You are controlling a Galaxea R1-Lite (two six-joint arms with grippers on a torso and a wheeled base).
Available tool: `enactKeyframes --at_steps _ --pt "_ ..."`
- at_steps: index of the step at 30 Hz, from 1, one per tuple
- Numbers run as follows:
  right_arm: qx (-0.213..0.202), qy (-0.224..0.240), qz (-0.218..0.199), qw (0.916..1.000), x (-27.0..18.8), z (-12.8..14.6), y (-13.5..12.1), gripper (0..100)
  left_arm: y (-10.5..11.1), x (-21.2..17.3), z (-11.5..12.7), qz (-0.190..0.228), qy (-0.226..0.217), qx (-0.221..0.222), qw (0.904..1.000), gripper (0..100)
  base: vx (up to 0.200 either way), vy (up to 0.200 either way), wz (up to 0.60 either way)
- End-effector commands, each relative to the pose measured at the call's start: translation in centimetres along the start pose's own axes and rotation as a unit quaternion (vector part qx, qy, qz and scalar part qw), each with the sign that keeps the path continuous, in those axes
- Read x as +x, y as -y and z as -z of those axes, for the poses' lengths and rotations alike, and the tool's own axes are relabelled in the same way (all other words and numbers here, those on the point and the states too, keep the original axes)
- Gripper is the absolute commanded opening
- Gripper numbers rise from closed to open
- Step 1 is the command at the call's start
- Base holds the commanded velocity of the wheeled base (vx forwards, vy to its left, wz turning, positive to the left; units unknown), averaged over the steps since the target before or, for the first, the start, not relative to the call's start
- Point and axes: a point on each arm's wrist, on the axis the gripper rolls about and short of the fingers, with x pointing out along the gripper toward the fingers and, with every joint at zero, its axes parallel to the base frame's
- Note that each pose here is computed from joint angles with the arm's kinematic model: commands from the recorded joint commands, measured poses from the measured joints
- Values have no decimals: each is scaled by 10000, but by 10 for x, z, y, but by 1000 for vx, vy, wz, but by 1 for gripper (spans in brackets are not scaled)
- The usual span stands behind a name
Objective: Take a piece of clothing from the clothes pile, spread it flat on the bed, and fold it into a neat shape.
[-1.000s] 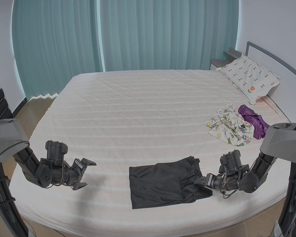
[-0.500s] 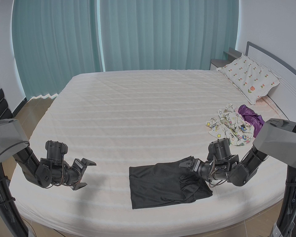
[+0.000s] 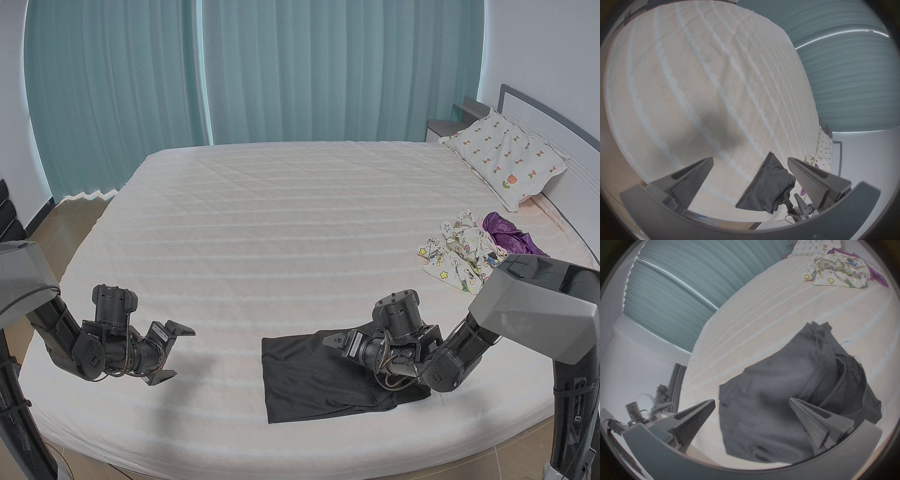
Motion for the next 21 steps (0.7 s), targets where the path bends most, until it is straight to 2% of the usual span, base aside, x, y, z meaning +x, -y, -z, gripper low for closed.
enactKeyframes --at_steps 1,3,9,13,19,21 --pt "-43 -4 461 9989 21 15 17 100 0 0 0 -1 -8 0 10000 100 0 0 0" --pt "-37 153 687 9975 19 13 24 100 0 0 0 -1 -8 0 10000 100 0 0 0" --pt "-154 447 806 9956 -3 -2 21 100 0 0 0 -11 -5 5 10000 100 0 0 0" --pt "-404 328 1114 9924 -15 1 38 100 -1 0 1 -18 -8 3 10000 100 0 0 0" --pt "-384 196 1394 9893 -29 3 55 100 -1 0 1 -18 -8 -4 10000 100 0 0 0" --pt "-393 116 1578 9866 -37 4 68 100 -1 0 1 -18 -8 -4 10000 100 0 0 0"
